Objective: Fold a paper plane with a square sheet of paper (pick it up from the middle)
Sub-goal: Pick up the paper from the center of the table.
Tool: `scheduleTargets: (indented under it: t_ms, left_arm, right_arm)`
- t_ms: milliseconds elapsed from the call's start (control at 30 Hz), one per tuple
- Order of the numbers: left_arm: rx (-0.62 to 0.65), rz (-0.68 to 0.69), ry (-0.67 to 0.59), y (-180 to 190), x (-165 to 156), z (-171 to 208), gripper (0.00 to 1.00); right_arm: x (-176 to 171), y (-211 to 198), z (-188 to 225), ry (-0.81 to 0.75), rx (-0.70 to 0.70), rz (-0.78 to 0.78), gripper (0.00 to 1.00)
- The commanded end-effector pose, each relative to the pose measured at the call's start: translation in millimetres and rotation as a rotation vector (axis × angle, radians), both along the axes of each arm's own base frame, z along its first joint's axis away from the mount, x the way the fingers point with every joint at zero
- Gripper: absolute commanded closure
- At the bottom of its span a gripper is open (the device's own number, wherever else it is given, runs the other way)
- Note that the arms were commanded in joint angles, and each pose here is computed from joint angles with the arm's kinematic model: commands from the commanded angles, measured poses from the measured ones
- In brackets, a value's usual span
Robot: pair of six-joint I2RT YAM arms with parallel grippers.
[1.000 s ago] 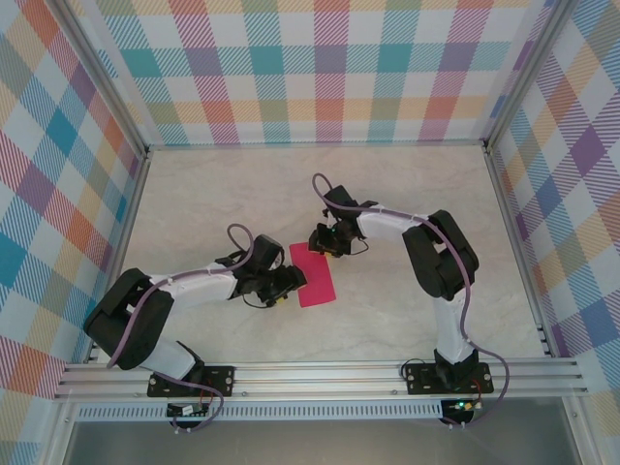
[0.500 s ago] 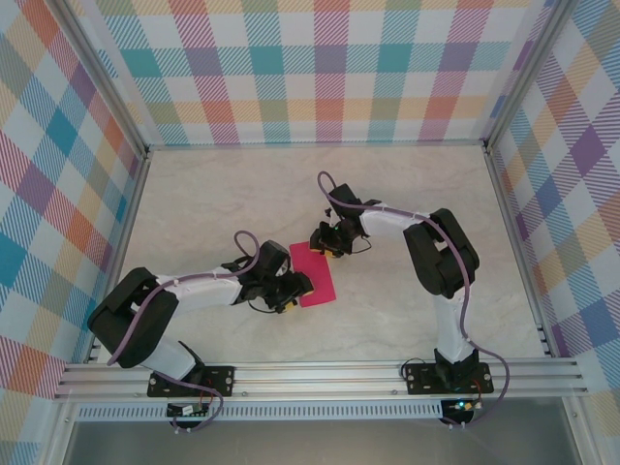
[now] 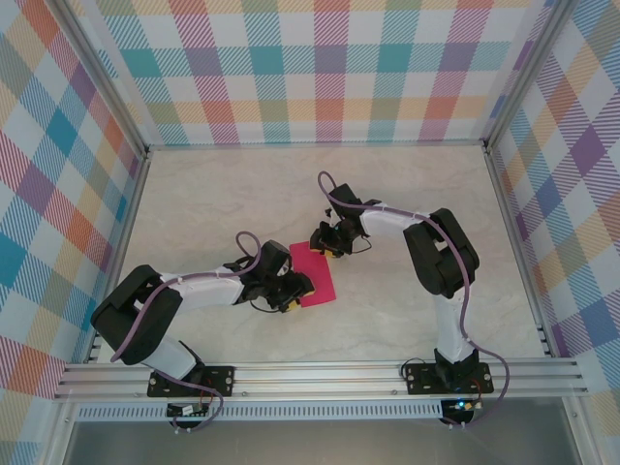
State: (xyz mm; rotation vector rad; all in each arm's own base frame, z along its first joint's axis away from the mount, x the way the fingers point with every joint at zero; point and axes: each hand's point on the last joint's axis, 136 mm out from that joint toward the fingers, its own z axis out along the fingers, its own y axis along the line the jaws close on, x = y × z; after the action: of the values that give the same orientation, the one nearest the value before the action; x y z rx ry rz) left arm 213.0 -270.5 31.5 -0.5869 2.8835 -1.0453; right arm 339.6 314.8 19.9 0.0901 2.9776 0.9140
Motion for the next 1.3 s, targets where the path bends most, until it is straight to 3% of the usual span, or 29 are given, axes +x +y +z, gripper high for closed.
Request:
scheduleTargets:
  t_ms: [0,200,367,467,600,733,933,1267]
  left_arm:
    - [0.003,-0.008,0.001,-1.7,-5.0,-1.9,0.55]
    - [0.021,0.02,-0.014,0.8,0.4,-4.3,0.65]
    - [0.053,0.054,-0.03,7.7,4.3,-7.9,0.79]
    - [0.08,0.065,-0.04,12.8,6.4,-9.1,0.9]
    - [0.132,0.025,-0.051,17.9,5.3,-9.9,0.97]
    - [0.213,-0.063,-0.093,26.2,4.6,0.4,0.99]
    - [0.325,-0.272,-0.178,33.7,5.0,26.8,1.0]
    - [0.312,-0.448,-0.3,15.4,18.3,51.3,1.0]
  right_arm:
    - [-24.8,-27.8,-57.2,0.124,-0.153,-0.029,0.65]
    - [-25.4,-26.2,-56.1,0.125,-0.141,-0.026,0.65]
    - [-23.3,-18.9,-42.7,0.109,-0.088,-0.018,0.64]
    - [-16.9,-10.1,-18.1,0.064,-0.023,-0.004,0.63]
    - [-6.4,-5.6,33.4,-0.061,0.064,0.012,0.54]
    - [-8.0,-17.4,67.4,-0.172,0.074,0.022,0.49]
    - [-18.7,-46.2,75.1,-0.255,-0.006,-0.006,0.49]
    - [-29.2,-78.7,86.3,-0.319,-0.073,-0.104,0.5]
